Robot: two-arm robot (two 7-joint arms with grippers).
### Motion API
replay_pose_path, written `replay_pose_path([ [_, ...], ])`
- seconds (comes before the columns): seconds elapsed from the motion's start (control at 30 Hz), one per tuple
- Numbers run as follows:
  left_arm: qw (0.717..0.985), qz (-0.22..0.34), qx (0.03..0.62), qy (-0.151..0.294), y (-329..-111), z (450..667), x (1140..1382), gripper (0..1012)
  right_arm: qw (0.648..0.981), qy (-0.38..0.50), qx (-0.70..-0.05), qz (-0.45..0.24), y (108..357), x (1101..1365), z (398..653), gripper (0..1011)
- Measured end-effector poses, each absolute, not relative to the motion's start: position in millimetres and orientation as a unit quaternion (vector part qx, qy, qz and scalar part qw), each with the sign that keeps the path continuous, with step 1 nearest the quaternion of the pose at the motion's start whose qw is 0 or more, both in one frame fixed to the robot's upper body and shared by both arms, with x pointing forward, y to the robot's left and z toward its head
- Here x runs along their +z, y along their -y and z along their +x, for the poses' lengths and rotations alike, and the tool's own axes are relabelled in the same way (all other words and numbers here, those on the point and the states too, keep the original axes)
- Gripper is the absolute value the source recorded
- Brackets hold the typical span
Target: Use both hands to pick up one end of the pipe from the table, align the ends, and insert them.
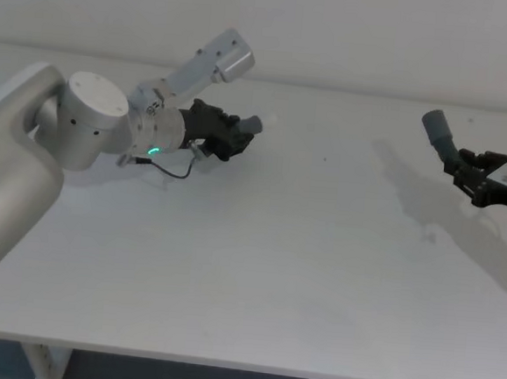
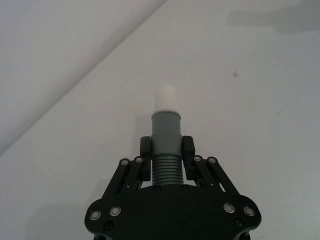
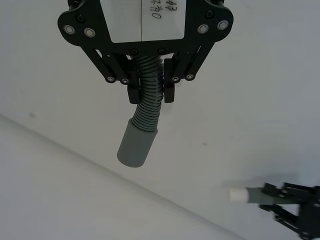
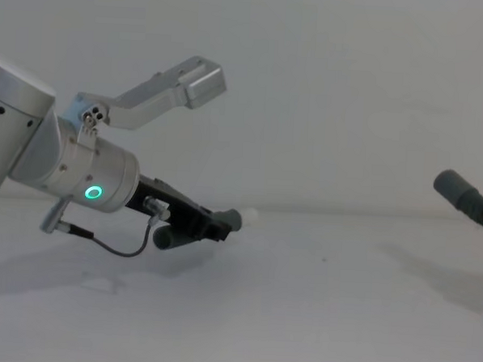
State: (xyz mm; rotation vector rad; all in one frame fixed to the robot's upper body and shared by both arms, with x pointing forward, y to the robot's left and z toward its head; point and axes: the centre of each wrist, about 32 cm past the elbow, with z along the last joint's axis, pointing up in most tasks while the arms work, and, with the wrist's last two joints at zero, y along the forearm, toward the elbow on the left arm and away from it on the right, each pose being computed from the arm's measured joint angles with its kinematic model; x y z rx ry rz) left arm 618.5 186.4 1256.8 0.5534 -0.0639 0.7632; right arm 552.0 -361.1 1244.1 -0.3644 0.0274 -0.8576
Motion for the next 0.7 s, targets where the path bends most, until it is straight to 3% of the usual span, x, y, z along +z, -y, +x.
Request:
replay_pose_path([
  [0.7,0.915,0.244,0.299,0.122,-197.7,620.6,1273.0,354,0.946,0.065,-0.278,-0.156,414.7,1263.3,566.1,274],
])
